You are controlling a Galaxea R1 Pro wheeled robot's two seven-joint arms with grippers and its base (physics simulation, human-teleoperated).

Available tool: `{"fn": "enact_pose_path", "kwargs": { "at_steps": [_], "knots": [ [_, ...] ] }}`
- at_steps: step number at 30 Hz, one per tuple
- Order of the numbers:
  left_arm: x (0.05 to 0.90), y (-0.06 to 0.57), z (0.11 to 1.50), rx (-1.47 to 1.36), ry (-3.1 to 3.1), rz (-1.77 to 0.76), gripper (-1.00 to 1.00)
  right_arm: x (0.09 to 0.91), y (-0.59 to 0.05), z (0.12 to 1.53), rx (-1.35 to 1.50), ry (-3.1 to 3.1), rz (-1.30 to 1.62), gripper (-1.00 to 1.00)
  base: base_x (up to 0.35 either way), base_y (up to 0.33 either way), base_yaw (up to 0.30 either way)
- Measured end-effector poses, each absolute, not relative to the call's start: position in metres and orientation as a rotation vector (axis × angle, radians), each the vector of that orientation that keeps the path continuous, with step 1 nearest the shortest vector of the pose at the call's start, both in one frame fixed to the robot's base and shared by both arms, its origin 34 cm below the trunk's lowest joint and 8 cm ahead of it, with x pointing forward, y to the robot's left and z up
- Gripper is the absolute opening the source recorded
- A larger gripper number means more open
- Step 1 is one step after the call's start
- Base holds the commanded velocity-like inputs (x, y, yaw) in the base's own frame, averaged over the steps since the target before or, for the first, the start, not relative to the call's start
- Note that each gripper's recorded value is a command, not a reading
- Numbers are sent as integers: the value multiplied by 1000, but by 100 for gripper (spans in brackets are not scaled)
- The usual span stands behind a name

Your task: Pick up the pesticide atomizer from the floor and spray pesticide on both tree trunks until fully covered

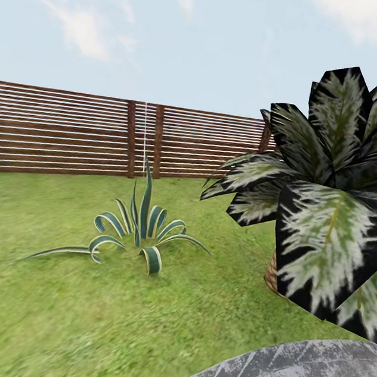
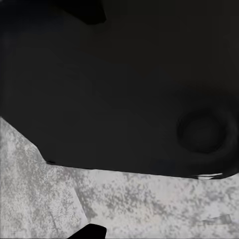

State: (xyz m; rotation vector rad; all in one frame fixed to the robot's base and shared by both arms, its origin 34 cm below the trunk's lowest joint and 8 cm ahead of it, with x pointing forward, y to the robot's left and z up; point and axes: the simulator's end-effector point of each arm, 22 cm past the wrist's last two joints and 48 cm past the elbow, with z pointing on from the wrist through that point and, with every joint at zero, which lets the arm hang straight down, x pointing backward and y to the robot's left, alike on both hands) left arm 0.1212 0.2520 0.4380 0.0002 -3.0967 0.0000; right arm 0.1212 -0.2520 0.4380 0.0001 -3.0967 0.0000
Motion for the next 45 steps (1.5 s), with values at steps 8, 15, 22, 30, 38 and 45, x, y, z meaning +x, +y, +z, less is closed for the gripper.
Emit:
{"fn": "enact_pose_path", "kwargs": {
  "at_steps": [8,15,22,30,38,45],
  "knots": [
    [125,248,438,20,-3107,10,100,129,-241,438,2,-3111,-24,100,0,0,0],
    [141,249,438,20,-3162,10,100,156,-226,438,-4,-3174,-49,100,0,0,0],
    [177,278,439,14,-3249,-51,100,184,-244,439,-8,-3254,-13,100,0,0,0],
    [244,313,448,13,-3384,-127,100,245,-264,446,-11,-3383,30,100,0,0,0],
    [466,316,532,-15,-3893,-165,100,484,-265,564,-1,-4071,42,100,0,0,-65],
    [463,316,531,-16,-3888,-162,100,483,-275,563,15,-4066,71,100,0,0,-277]
  ]
}}
